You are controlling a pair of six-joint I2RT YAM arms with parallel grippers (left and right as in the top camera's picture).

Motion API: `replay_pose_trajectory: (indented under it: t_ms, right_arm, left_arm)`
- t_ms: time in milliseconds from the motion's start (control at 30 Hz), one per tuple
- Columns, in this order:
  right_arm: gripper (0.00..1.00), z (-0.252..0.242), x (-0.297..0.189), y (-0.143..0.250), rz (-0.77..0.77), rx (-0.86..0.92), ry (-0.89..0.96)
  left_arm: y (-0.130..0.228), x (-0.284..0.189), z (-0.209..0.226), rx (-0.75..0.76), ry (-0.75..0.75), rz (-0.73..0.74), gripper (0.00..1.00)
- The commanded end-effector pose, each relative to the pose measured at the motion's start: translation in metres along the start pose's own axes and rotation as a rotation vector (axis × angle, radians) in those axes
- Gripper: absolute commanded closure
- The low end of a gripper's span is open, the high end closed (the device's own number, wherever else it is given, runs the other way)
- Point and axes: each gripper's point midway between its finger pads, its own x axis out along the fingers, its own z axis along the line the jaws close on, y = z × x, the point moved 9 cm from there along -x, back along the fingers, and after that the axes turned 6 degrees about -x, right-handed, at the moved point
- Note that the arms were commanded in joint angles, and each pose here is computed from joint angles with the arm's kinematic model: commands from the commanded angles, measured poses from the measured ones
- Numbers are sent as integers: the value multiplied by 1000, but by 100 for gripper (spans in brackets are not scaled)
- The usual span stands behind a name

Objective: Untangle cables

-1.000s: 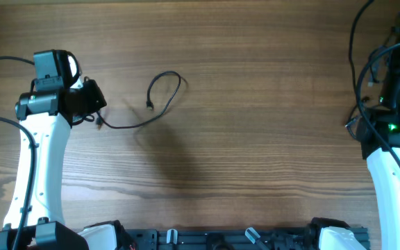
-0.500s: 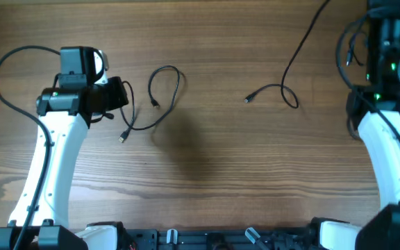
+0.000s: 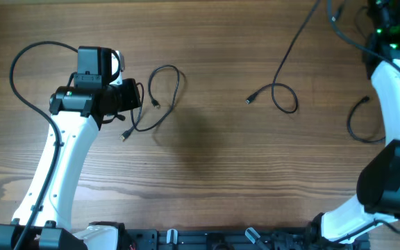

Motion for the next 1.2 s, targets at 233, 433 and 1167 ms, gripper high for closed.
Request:
replay_pose_trajectory:
  t_ms: [233,433,1167]
  right_arm:
    - [96,-194,2,67,176,-97,470]
    - [95,-218,-9,71,248,-296,596]
    - [0,-171,-15,118,574,276,65]
  left_arm:
    - [6,2,-9,-4,106,56,96]
    - [4,2,-10,-3,110,46,88]
    - [4,2,-10,-5,109,46,47]
